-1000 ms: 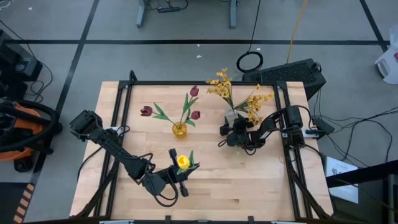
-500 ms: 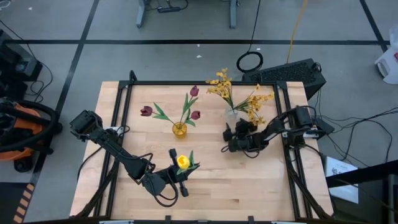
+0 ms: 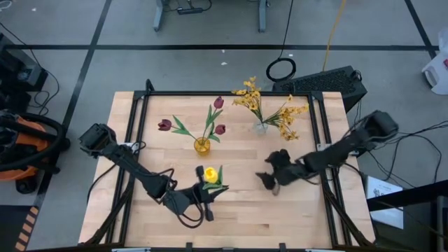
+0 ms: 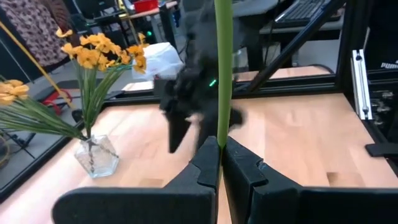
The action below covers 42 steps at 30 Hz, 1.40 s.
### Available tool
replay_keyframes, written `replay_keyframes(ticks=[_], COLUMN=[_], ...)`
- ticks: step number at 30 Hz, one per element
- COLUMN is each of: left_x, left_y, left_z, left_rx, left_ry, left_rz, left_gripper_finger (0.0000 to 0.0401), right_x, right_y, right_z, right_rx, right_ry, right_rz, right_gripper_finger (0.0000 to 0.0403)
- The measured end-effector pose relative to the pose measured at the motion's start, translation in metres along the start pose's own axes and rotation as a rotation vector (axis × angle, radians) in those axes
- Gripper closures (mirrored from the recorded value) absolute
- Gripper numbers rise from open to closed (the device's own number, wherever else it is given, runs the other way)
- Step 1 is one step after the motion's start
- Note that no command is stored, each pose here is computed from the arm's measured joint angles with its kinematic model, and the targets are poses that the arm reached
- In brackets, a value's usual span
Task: Sort flowers into vase by color
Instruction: Put the yellow tulip into the transparent vase
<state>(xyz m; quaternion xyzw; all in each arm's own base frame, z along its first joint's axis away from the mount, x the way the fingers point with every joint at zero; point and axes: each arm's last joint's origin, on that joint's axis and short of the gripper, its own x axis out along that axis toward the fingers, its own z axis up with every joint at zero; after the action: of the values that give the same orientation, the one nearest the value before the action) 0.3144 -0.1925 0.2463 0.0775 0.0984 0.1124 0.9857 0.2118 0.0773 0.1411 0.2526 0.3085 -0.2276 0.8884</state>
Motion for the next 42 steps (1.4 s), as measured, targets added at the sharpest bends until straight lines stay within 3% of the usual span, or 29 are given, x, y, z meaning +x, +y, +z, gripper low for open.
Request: replay_keyframes(ticks=[4,10,13,18,22,30,42], left_x=[0.005,0.01,0.013,0.016,0.017,0.017,0.017], left_y=[0.004,0.008,0.01,0.013,0.014,0.014,0.014], left_z=[0.0,0.0,0.001,0.001,0.001,-0.001,-0.002], left_rx=[-0.004,-0.014,-0.021,-0.026,-0.026,-0.014,-0.009], left_ry=[0.004,0.005,0.002,0.001,0.003,0.018,0.025], left_rz=[-0.004,-0.054,-0.083,-0.103,-0.124,-0.126,-0.125], left_gripper_finger=[0.0389,0.0389,0.0389,0.0389,0.0389,0.0389,0.0389], right_x=[-0.033,-0.081,-0.089,-0.085,-0.078,-0.067,-0.059], right_y=[0.026,0.064,0.08,0.117,0.145,0.175,0.176], right_z=[0.002,0.026,0.036,0.05,0.063,0.083,0.095], right_rx=[-0.091,-0.191,-0.32,-0.499,-0.567,-0.535,-0.466], right_ry=[-0.157,-0.571,-0.656,-0.649,-0.637,-0.641,-0.615], right_rz=[0.204,0.5,0.481,0.402,0.35,0.331,0.406], right_gripper_finger=[0.0014,0.0015,0.0027,0.0055,0.0074,0.0111,0.0192])
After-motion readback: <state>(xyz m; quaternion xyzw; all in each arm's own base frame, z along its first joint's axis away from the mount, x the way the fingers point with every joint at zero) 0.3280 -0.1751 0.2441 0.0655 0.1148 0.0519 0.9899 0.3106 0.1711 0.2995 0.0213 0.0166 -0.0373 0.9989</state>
